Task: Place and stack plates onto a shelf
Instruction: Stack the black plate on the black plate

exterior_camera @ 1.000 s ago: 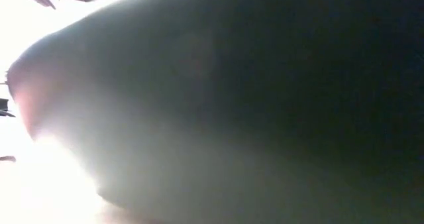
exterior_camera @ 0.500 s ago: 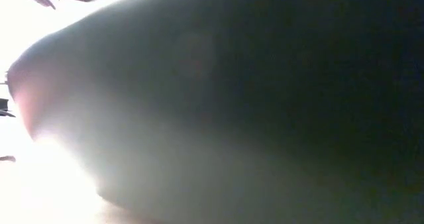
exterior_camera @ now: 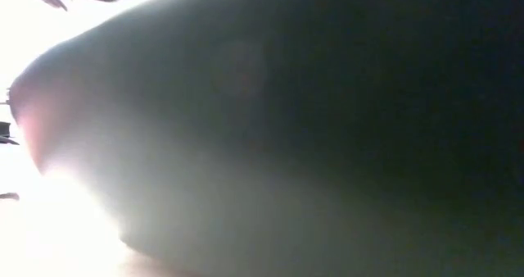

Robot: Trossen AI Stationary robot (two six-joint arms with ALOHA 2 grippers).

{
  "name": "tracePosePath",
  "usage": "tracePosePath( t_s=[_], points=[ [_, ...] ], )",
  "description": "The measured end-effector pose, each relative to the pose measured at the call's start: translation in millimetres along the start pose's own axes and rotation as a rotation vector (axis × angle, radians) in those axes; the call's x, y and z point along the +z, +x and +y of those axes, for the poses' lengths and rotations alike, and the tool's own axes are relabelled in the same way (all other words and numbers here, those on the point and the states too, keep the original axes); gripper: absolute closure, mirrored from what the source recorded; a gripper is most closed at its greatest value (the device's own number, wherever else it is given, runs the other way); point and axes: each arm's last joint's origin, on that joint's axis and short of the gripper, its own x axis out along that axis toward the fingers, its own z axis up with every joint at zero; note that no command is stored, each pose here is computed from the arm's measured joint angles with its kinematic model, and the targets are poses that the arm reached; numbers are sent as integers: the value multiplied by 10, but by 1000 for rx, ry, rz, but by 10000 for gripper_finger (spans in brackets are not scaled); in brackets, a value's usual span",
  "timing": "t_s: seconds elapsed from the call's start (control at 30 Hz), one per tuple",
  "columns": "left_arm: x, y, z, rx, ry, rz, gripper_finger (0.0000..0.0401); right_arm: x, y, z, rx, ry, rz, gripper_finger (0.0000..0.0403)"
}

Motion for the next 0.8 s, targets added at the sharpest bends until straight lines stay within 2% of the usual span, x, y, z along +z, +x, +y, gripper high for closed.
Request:
tracePosePath(
  t_s=[0.13,0.27,0.43,0.63,0.8],
  points=[
    [-4,0,0,0,-74,4,283,-290,-116,255,91,41,29,242],
    [-27,16,-11,-16,-134,13,283,-600,-201,427,154,81,-29,243],
    [-44,148,-200,-158,-163,87,284,-905,-270,519,196,122,-193,243],
    [-67,493,-489,-179,-102,380,283,-996,-395,485,190,126,-377,243],
    [-163,818,-675,-232,-146,480,283,-974,-484,449,193,145,-425,243]
  ],
)
